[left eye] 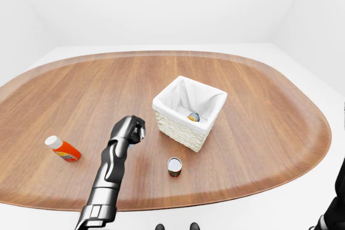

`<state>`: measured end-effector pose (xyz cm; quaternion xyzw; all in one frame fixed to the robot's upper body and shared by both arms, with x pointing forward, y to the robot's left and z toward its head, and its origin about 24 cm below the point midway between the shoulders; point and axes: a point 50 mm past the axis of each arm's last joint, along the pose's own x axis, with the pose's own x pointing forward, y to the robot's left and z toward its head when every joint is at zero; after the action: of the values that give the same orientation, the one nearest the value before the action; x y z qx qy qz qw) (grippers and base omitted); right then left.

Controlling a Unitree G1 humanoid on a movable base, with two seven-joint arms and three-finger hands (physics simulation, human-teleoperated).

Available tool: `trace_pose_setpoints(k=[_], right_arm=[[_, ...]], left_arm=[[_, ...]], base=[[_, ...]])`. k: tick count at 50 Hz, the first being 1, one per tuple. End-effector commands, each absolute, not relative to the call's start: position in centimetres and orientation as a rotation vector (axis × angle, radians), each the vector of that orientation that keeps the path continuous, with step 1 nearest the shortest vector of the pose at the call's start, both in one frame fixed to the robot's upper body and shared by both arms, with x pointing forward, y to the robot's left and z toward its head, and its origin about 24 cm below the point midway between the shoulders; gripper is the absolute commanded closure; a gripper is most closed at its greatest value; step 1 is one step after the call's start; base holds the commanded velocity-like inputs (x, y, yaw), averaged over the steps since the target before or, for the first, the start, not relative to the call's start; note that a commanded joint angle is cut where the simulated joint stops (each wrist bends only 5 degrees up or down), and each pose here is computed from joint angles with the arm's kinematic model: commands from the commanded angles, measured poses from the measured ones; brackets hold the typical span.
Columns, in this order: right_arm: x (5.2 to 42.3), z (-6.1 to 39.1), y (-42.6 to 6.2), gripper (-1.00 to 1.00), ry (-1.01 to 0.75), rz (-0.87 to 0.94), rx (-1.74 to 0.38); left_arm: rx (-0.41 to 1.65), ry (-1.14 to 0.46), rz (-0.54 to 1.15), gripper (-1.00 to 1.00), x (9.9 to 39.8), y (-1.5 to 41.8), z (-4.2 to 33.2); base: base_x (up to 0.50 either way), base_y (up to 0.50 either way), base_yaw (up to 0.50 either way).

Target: Pick up the alphabet soup and the cream cheese box, and put them in the basket.

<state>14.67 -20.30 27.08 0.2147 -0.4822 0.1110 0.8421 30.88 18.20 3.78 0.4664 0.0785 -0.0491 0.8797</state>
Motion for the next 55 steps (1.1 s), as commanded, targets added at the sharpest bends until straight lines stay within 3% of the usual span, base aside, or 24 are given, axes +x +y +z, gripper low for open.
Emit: trace_pose_setpoints(k=[1, 19, 34, 42, 55], right_arm=[[14.5, 27.3, -20.2, -1.0, -1.024, 0.243, 0.465], [14.5, 27.1, -20.0, -1.0, -1.024, 0.248, 0.449], [14.6, 26.9, -19.8, -1.0, -1.024, 0.251, 0.432], [14.5, 27.1, -19.9, -1.0, -1.029, 0.25, 0.437], [14.4, 27.0, -20.0, -1.0, -1.027, 0.25, 0.439]], left_arm=[[1.067, -0.041, -0.064, 1.0, 28.6, 17.7, 10.5], [1.204, -0.369, 0.02, 1.0, 24.8, 17.0, 21.1], [1.305, -0.597, 0.05, 1.0, 22.5, 14.6, 26.7], [1.257, -0.655, -0.007, 1.0, 22.1, 12.5, 26.6], [1.138, -0.622, -0.129, 1.0, 24.9, 10.9, 25.0]], base=[[0.0, 0.0, 0.0], [0.0, 0.0, 0.0], [0.0, 0.0, 0.0], [0.0, 0.0, 0.0], [0.0, 0.0, 0.0]])
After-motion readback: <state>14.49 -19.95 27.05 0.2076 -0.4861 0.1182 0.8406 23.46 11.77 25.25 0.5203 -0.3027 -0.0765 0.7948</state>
